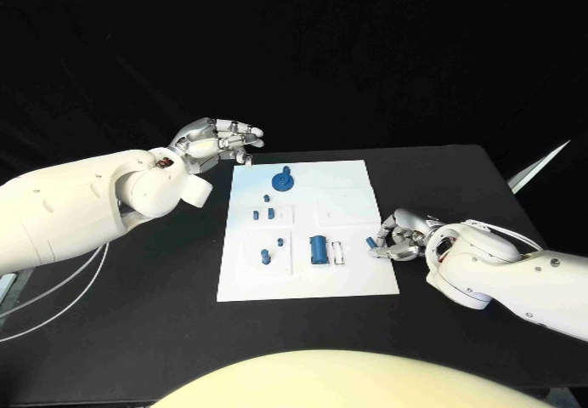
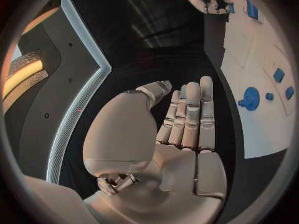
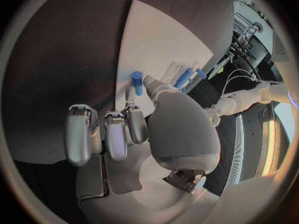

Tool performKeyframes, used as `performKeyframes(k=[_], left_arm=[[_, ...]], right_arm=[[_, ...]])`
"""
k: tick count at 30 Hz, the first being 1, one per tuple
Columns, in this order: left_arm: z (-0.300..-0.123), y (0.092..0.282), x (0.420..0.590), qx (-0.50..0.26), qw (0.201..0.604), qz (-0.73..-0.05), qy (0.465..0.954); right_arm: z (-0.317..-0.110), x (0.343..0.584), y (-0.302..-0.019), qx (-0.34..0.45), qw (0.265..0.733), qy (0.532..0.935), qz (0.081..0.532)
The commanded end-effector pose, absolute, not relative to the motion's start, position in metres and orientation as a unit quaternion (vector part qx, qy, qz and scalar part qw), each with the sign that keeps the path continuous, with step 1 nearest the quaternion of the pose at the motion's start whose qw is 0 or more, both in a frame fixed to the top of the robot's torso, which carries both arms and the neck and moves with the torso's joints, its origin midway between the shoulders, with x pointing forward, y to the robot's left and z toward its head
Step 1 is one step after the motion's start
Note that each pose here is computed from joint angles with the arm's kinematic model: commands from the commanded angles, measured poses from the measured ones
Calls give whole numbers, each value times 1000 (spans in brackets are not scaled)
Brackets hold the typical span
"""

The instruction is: Assemble the parts on the task board

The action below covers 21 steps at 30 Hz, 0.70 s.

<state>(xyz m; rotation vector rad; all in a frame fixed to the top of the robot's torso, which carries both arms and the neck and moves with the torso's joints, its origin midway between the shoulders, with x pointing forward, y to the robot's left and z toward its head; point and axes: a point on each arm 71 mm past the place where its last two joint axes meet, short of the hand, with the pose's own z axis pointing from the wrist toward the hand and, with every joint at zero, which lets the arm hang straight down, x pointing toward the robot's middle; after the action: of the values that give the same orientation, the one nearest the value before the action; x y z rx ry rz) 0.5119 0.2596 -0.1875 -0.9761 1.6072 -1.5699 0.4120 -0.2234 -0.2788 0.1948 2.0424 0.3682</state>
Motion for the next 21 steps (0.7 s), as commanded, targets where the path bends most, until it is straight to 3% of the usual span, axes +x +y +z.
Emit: performKeyframes(k=[1, 13, 21], left_arm=[[-187, 258, 512, -374, 337, -605, 617], [-187, 258, 512, -374, 337, -605, 617], [-187, 258, 512, -374, 337, -604, 617]], right_arm=[[-283, 411, -222, 73, 499, 852, 143], [-290, 412, -222, 60, 489, 862, 115], [-288, 410, -218, 68, 495, 858, 124]])
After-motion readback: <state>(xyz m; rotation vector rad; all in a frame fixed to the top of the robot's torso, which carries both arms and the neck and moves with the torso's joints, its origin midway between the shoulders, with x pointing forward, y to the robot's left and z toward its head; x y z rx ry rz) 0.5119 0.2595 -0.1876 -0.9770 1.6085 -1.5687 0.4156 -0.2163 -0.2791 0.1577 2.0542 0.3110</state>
